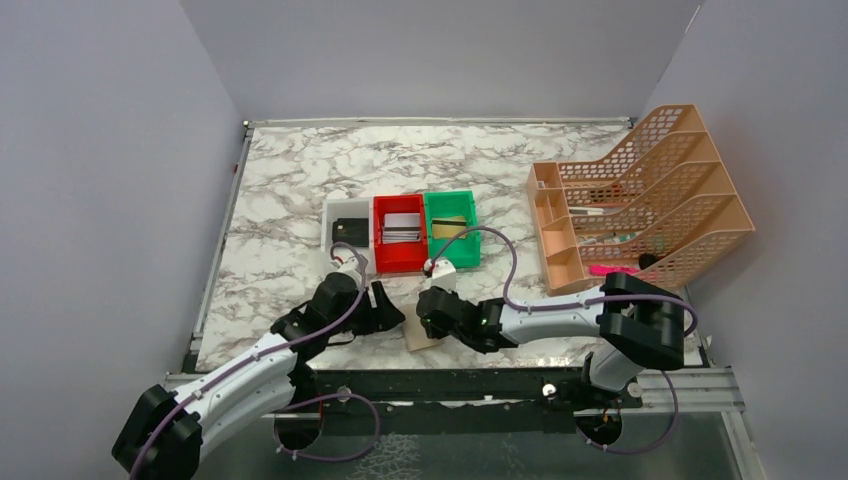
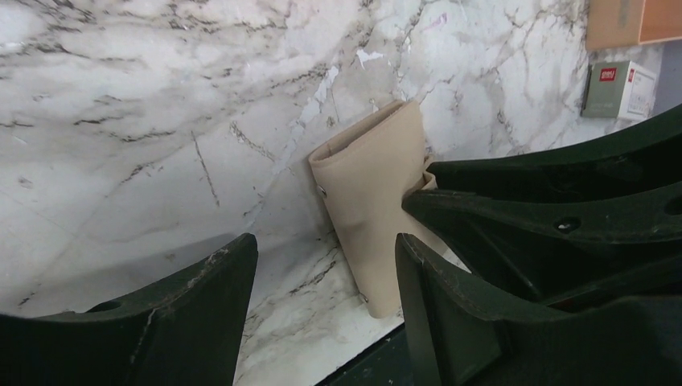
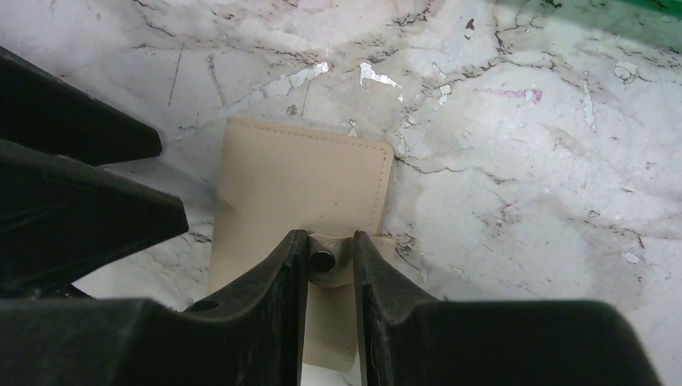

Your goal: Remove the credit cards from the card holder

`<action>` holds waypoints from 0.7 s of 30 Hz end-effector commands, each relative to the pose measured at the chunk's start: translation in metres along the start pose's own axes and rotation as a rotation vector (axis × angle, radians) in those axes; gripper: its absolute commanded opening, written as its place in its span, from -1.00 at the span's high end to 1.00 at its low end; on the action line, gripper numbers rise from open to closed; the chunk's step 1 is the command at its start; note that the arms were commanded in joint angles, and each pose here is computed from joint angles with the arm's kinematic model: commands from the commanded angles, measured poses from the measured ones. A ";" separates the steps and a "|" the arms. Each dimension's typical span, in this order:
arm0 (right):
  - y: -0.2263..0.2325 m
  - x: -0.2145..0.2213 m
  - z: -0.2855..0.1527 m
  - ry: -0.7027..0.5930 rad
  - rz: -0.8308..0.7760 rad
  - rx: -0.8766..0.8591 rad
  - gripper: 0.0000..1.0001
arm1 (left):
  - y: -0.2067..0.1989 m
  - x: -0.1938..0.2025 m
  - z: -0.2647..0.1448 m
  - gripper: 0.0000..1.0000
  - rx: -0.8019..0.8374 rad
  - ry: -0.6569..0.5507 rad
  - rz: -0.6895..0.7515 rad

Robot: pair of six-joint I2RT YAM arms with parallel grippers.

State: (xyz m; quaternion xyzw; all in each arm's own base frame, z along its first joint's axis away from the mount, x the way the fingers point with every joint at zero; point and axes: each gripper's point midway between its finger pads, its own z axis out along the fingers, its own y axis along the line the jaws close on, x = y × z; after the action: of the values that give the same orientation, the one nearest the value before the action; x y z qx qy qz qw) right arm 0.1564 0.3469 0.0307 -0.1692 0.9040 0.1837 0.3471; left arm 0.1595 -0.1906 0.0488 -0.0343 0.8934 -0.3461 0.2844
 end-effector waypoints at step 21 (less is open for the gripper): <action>-0.006 0.037 -0.008 0.121 0.032 -0.032 0.64 | -0.012 0.019 0.033 -0.40 0.068 0.043 0.012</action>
State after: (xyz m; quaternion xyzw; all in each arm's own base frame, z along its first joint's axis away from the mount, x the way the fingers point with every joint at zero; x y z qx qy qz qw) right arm 0.1557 0.3472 0.0327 -0.1574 0.9037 0.1969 0.3460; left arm 0.1695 -0.2220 0.0408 -0.0130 0.8876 -0.3675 0.2773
